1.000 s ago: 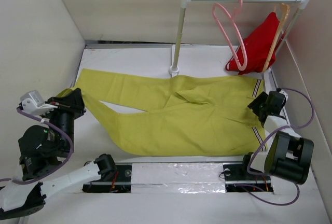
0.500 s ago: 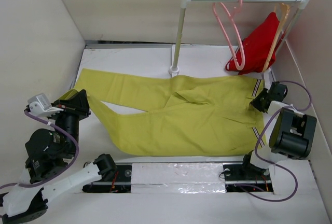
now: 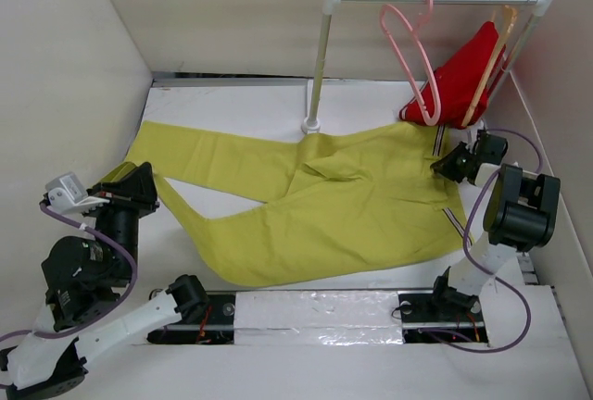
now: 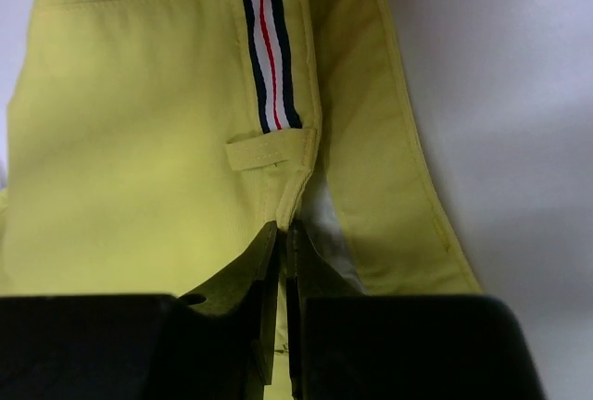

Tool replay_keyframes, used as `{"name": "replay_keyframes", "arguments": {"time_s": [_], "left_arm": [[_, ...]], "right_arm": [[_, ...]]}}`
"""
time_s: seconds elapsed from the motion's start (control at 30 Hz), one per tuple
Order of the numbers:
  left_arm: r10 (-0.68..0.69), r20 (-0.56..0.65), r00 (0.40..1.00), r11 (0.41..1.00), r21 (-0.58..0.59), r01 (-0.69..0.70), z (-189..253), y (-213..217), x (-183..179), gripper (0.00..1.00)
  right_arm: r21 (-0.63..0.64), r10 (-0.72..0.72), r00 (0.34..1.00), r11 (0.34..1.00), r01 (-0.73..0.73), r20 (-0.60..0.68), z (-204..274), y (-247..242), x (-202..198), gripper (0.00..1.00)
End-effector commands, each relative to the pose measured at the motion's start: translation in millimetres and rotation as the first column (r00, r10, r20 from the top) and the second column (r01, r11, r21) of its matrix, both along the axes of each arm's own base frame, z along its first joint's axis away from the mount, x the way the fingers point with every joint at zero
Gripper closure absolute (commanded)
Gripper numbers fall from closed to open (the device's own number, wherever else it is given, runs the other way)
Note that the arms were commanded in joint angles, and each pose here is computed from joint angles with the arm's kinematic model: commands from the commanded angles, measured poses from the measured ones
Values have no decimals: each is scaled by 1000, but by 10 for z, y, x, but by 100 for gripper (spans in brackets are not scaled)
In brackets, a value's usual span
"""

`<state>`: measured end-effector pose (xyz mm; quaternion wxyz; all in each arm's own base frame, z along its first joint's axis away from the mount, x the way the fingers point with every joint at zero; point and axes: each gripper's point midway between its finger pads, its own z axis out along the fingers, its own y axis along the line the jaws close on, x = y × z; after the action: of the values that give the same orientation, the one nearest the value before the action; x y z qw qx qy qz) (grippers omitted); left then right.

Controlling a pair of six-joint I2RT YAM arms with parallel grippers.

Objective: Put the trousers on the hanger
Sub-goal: Flatten out the trousers at the center of the board, then fold the trousers at the center of the board.

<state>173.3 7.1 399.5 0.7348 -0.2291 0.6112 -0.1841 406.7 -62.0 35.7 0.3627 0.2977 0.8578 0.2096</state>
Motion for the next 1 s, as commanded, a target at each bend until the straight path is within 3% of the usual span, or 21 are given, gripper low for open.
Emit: {"name": "replay_keyframes", "arguments": {"time_s": [0.0, 0.17, 0.27, 0.3, 0.37, 0.5, 0.53, 0.57, 0.63, 0.8, 0.97], "left_arm": [[-8, 20, 1000, 1000, -13, 8, 53, -51, 24, 100], [-31, 26, 999, 999, -8, 32, 58, -106, 31, 100], [-47, 35, 998, 999, -11, 48, 74, -125, 23, 100], [-53, 39, 998, 998, -15, 54, 82, -126, 16, 100], [-72, 48, 996, 997, -19, 73, 91, -151, 6, 100], [-99, 58, 993, 995, -17, 100, 104, -190, -4, 100], [-107, 58, 993, 994, -17, 108, 99, -204, -6, 100], [-117, 64, 991, 993, -20, 118, 104, -211, -17, 100], [-118, 75, 990, 992, -29, 121, 119, -177, -43, 100], [-108, 99, 989, 992, -60, 114, 136, -71, -102, 100], [-99, 111, 989, 991, -81, 108, 154, 1, -140, 100]], "right_arm": [[34, 80, 973, 995, -89, 215, 459, 120, 476, 100], [-63, 95, 945, 995, -79, 314, 792, 67, 465, 100], [-79, 84, 940, 995, -61, 330, 897, -52, 275, 57], [-96, 73, 931, 995, -41, 357, 1042, -81, 191, 28], [-103, 5, 945, 994, 30, 327, 987, -166, -105, 9], [-147, -212, 963, 960, 237, 168, 622, -421, -767, 8], [-188, -258, 947, 937, 293, 191, 740, -490, -917, 10], [-221, -354, 931, 905, 364, 86, 492, -567, -1228, 12], [-239, -424, 903, 871, 429, 73, 452, -619, -1457, 17], [-241, -496, 866, 835, 494, 59, 514, -570, -1840, 21], [-240, -542, 839, 821, 518, -43, 396, -472, -2094, 22]]}}
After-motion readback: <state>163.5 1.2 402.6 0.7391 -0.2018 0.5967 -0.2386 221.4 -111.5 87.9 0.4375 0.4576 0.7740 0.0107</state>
